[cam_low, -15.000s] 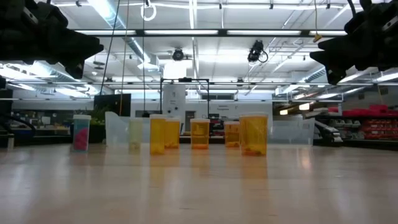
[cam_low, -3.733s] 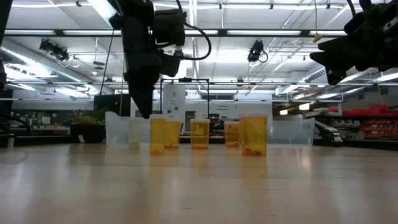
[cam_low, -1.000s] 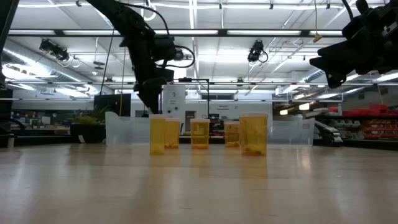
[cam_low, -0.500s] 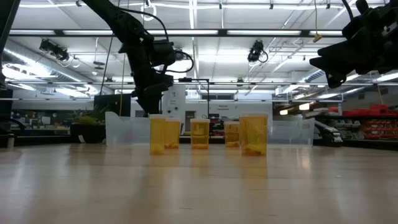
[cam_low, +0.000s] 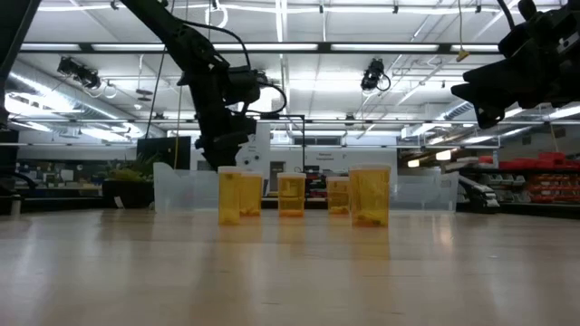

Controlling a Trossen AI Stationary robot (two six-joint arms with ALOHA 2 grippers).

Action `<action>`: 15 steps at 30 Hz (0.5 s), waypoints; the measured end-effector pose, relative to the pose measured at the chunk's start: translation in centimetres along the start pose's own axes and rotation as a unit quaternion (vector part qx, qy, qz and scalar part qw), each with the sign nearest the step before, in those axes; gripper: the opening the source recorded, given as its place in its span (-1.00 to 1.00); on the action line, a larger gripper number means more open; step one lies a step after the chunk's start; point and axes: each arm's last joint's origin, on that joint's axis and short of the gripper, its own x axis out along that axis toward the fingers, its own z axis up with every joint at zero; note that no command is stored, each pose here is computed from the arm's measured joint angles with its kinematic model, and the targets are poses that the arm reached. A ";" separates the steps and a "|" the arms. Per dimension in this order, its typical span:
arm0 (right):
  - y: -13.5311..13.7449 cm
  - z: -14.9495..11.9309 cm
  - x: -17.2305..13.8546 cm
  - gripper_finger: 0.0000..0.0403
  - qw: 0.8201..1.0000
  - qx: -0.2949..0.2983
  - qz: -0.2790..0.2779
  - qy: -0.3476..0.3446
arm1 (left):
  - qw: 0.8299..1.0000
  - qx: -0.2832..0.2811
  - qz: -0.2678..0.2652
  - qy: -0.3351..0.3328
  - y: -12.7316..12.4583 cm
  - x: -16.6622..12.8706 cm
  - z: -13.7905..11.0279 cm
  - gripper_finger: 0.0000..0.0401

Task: Pick and place medicine bottles into bin by pill shape (circle, oval)
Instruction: Put the yellow small pill bottle into the left transparent bin

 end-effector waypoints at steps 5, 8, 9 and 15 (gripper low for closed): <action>0.0 0.0 0.0 -0.27 1.000 0.000 0.000 0.001 | 1.000 0.001 -0.001 0.007 0.0 0.0 -0.1 -0.26; 0.0 0.0 0.0 -0.27 1.000 0.000 0.000 0.001 | 1.000 0.003 -0.001 0.016 0.0 0.0 -0.3 -0.23; 0.0 0.0 0.0 -0.27 1.000 0.000 0.000 0.001 | 1.000 0.003 -0.001 0.018 0.0 0.0 -0.4 -0.23; 0.0 0.0 0.0 -0.27 1.000 0.000 0.000 0.001 | 1.000 0.005 -0.002 0.023 0.0 0.0 -0.5 -0.22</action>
